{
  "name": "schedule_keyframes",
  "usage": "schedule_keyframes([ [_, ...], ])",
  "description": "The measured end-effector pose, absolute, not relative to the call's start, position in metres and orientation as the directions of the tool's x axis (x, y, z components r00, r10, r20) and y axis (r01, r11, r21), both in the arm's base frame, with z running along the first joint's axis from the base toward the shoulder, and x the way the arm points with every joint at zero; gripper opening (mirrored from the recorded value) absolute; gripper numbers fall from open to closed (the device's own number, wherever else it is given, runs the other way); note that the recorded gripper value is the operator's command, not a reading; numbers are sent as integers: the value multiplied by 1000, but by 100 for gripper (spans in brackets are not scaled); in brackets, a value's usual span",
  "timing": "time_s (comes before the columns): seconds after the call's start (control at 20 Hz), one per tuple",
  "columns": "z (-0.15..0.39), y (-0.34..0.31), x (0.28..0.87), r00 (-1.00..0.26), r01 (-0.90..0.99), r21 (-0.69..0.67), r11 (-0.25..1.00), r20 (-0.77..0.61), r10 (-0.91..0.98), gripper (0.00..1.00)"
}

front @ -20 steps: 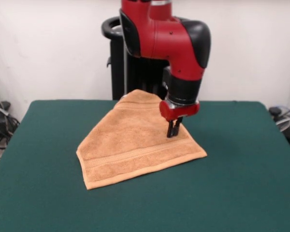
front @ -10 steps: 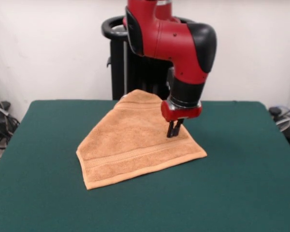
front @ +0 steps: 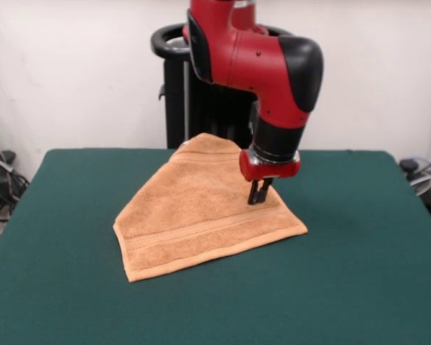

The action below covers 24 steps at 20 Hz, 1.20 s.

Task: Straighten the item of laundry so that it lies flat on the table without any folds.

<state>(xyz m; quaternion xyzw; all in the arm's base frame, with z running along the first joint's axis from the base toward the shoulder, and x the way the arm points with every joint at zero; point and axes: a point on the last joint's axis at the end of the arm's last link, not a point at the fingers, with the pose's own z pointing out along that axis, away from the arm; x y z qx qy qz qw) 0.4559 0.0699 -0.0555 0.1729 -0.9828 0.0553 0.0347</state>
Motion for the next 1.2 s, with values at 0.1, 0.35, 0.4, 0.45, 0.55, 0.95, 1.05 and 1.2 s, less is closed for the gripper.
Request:
schedule_keyframes([
  [0.1, -56, 70, 456, -939, -342, -96, 935, 88, -334, 0],
  [0.35, -55, 69, 456, -941, -334, -89, 938, 86, -327, 0],
  [0.4, -55, 68, 456, -943, -330, -85, 940, 85, -323, 0],
  [0.45, -55, 68, 457, -944, -326, -82, 942, 84, -320, 0],
  [0.55, -55, 66, 457, -947, -317, -73, 945, 81, -312, 0],
  [0.95, -54, 61, 453, -945, -327, -47, 944, 26, -326, 0],
  [1.05, -54, 61, 450, -943, -334, -50, 941, 7, -334, 0],
  [1.2, -54, 60, 445, -935, -348, -64, 935, -45, -351, 0],
])
